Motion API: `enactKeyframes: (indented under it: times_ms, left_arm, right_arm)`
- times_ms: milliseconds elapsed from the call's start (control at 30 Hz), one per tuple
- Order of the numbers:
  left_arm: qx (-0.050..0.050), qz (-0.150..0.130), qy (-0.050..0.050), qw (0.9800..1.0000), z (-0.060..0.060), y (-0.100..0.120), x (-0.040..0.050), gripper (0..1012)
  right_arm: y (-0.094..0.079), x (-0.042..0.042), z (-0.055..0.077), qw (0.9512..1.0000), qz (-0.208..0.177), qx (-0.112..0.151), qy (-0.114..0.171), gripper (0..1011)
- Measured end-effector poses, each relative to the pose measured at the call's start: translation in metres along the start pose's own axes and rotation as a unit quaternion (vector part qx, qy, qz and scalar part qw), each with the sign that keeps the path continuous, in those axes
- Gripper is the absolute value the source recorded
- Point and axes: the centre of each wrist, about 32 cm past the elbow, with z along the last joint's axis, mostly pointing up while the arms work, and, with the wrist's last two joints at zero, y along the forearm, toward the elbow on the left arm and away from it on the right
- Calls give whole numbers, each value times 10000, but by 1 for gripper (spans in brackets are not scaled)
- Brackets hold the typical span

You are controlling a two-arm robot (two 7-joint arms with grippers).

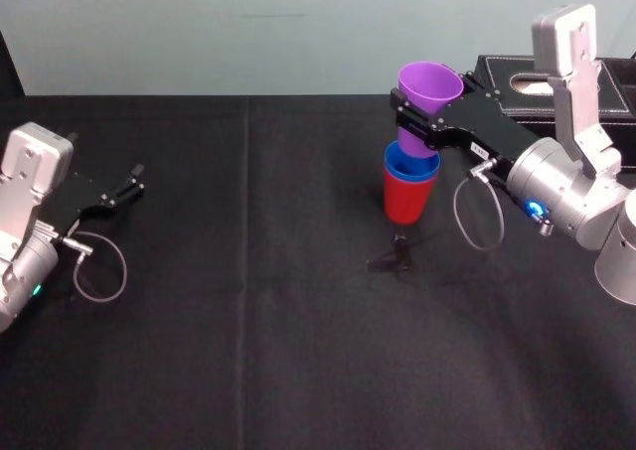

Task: Stack the three plastic cups sequentially using one hand.

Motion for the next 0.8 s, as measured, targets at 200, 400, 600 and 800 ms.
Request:
enactKeyframes:
  times_ms: [200, 400, 600, 800]
  left_arm:
    - [0, 0, 0, 10000, 0, 0, 0, 1005]
    - [0, 0, 0, 10000, 0, 0, 0, 1005]
    - [0, 0, 0, 10000, 0, 0, 0, 1005]
    - [0, 0, 0, 10000, 0, 0, 0, 1005]
  right_arm:
    - [14, -13, -51, 10000, -24, -62, 26, 754]
    - [19, -24, -100, 9999, -57, -96, 10, 754]
    - [32, -29, -155, 9999, -90, -108, 25, 754]
    - [57, -35, -180, 9999, -100, -74, 61, 754]
